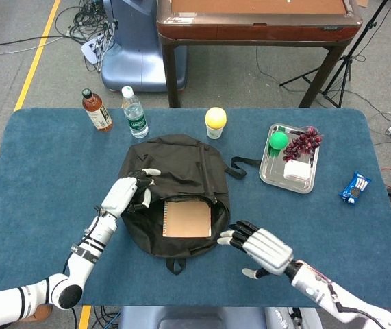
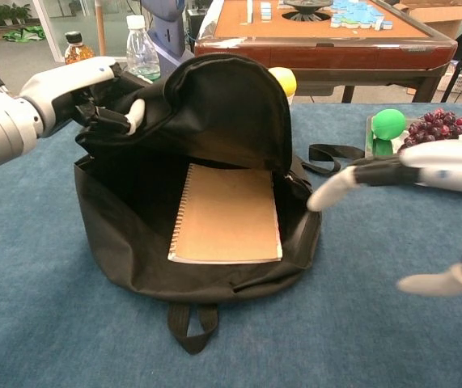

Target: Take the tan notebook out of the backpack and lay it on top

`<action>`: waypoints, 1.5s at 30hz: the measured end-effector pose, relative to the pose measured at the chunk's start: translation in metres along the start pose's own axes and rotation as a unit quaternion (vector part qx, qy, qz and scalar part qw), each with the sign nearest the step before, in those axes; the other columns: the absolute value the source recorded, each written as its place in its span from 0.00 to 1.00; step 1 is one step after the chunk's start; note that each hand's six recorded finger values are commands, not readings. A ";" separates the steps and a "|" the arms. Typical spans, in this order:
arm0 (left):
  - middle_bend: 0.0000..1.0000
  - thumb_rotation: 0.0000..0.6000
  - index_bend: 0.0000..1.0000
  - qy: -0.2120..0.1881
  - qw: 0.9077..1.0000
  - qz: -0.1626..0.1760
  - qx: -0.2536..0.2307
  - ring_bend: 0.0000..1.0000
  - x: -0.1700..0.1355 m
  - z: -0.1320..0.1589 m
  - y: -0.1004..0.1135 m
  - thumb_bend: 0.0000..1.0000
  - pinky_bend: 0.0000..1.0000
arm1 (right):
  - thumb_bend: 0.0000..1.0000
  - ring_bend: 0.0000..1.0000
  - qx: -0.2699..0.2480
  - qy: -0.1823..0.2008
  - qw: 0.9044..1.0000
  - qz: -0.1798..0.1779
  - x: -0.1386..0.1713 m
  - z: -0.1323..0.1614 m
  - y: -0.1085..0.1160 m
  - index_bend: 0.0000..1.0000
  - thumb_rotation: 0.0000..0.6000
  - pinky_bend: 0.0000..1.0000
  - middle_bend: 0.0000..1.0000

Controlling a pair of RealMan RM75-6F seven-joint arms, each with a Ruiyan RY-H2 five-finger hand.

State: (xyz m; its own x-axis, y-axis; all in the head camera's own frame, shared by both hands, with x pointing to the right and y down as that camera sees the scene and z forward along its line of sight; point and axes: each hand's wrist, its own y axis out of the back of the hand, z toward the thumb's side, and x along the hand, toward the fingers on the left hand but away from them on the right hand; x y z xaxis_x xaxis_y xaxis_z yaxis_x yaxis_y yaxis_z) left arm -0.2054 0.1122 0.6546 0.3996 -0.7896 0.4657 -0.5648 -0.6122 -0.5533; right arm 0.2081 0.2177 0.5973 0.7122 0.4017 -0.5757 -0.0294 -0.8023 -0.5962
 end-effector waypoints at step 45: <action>0.23 1.00 0.56 0.027 0.999 0.002 -0.030 0.20 -0.011 -0.010 0.006 0.66 0.16 | 0.15 0.00 0.080 -0.045 0.995 -0.030 -0.169 -0.006 -0.055 0.18 1.00 0.10 0.08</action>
State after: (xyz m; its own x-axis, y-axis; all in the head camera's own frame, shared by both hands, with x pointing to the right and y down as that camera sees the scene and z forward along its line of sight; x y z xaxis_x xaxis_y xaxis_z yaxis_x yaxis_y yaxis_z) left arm -0.2203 0.1182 0.6531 0.3582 -0.7873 0.5019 -0.6098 -0.6043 -0.5128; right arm 0.0934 0.1907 0.7308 0.6502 0.4909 -0.5799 -0.1052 -0.6977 -0.7086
